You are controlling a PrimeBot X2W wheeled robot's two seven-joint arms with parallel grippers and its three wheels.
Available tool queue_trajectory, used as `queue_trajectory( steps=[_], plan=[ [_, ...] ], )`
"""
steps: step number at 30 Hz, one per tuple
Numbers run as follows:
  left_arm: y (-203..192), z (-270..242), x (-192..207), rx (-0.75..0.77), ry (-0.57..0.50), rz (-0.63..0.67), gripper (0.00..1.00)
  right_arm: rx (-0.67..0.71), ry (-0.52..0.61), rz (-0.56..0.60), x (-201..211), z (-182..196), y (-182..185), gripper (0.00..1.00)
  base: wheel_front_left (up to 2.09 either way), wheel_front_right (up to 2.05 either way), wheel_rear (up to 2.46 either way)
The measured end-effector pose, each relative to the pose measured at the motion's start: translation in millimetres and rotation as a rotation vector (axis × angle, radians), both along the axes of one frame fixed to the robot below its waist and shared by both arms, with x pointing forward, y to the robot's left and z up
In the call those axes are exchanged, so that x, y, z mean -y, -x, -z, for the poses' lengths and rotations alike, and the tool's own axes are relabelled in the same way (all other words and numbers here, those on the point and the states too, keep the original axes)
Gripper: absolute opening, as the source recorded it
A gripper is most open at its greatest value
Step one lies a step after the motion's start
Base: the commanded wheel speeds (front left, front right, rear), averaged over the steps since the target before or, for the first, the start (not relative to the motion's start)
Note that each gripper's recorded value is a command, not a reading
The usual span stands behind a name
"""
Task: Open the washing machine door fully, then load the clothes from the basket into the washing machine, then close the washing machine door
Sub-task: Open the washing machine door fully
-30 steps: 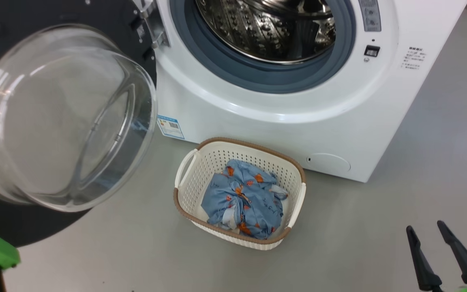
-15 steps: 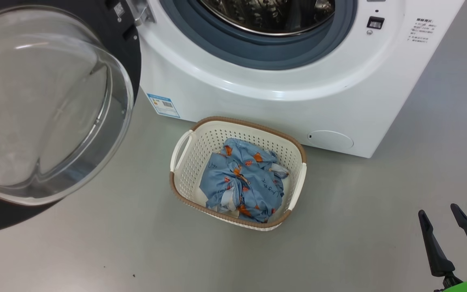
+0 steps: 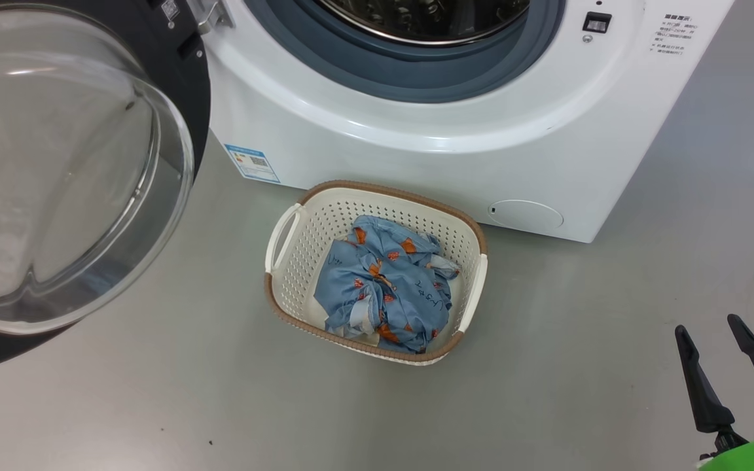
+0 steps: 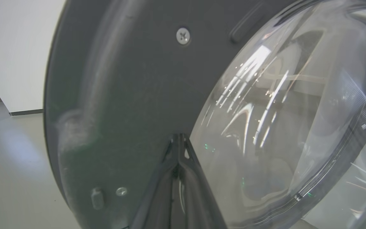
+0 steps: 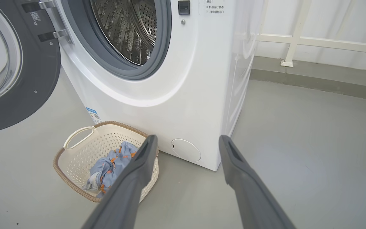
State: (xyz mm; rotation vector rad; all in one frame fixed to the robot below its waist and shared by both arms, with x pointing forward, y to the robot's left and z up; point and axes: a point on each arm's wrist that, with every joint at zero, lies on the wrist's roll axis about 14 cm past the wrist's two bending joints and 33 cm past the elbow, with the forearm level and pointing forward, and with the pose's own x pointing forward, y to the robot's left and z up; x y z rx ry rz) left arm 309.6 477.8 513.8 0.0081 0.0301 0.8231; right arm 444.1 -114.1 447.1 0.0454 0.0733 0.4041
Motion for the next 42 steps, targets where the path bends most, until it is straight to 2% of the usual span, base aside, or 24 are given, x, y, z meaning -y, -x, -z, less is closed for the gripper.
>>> queue_trajectory(
  steps=[5,14,22,33,42],
  plan=[
    [4,-5,-2,0.013,-0.015,-0.005,0.00,0.016,-0.008,0.000,-2,-5,-3,1.00,0.00,0.00,0.00],
    [43,-4,7,0.035,-0.048,-0.035,0.00,0.025,-0.025,0.003,-5,-11,-1,1.00,0.00,0.00,0.00],
    [67,-1,49,0.045,-0.078,0.026,0.00,0.043,-0.074,0.025,-5,-24,4,1.00,0.00,0.00,0.00],
    [67,3,121,0.068,-0.052,0.196,0.00,0.082,-0.076,0.023,-5,-40,8,1.00,0.00,0.00,0.00],
    [34,8,187,0.101,0.012,0.409,0.00,0.103,-0.069,0.034,0,-48,14,1.00,0.00,0.00,0.00]
  ],
)
